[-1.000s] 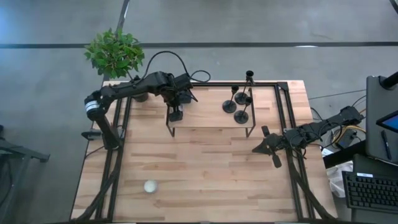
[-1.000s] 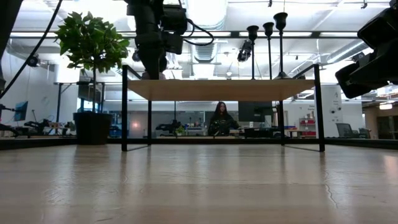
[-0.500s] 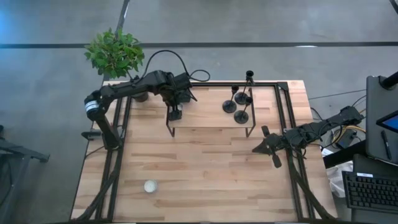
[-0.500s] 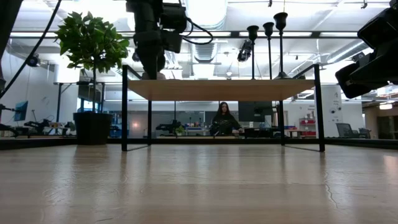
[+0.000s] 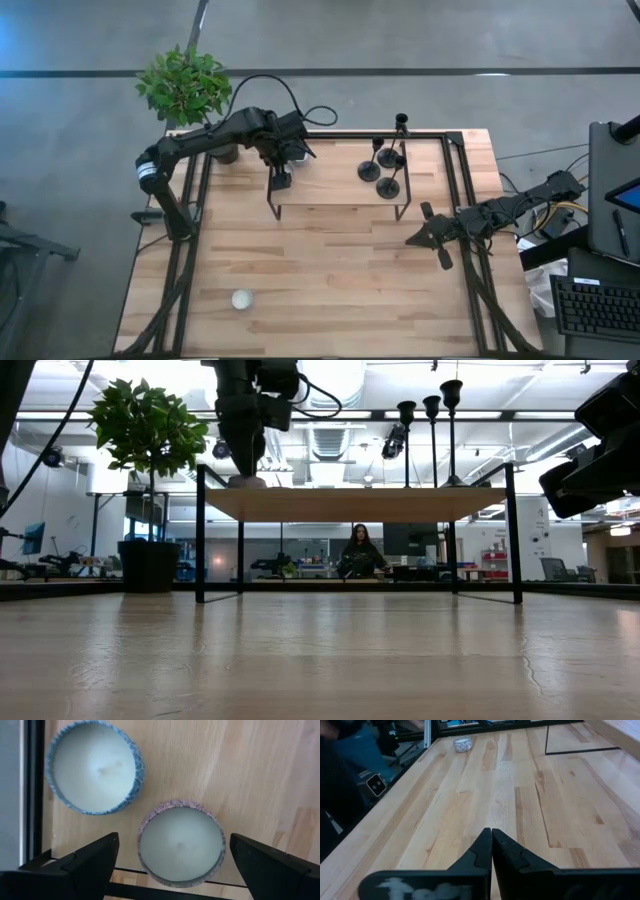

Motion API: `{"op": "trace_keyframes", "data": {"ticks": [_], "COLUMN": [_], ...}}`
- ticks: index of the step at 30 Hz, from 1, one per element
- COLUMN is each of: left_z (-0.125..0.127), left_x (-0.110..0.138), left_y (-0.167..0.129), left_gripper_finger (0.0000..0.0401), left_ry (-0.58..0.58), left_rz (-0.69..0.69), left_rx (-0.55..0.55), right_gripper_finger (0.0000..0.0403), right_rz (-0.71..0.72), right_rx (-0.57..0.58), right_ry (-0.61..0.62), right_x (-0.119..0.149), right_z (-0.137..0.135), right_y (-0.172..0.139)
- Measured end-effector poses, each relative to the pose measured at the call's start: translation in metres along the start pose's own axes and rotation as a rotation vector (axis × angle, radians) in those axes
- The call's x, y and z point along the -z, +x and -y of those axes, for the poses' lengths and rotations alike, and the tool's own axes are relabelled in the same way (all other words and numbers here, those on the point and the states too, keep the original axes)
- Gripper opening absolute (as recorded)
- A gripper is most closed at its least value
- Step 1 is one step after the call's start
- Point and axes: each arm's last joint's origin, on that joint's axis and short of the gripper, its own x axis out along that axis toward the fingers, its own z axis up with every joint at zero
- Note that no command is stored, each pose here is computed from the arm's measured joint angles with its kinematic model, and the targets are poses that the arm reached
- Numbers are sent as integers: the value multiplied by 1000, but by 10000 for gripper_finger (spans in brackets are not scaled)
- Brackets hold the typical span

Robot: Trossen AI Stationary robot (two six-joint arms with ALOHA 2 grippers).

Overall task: Pick & Place candle stick holders
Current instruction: Put the pink scented candle on the shelf, then put the red scented candle on the shelf

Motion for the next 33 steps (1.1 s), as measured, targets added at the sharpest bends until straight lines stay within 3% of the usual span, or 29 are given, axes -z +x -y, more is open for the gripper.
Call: {"op": "trace_keyframes", "data": {"ticks": [20,29,33], "left_z": [25,68,92], "left_x": [-3,14,30], "left_y": [-62,-64,-53], "left_gripper_finger": [376,376,376], "left_ry": [-1,-67,-132], "left_rz": [15,-44,-93], "left_rx": [-79,-33,-94], "right_gripper_finger": [8,8,8], "right_rz": [0,0,0], "right_rx": [0,0,0], "right_ry": [0,0,0], "right_x": [0,0,0], "right_z": [0,0,0], "right_y": [0,0,0]}}
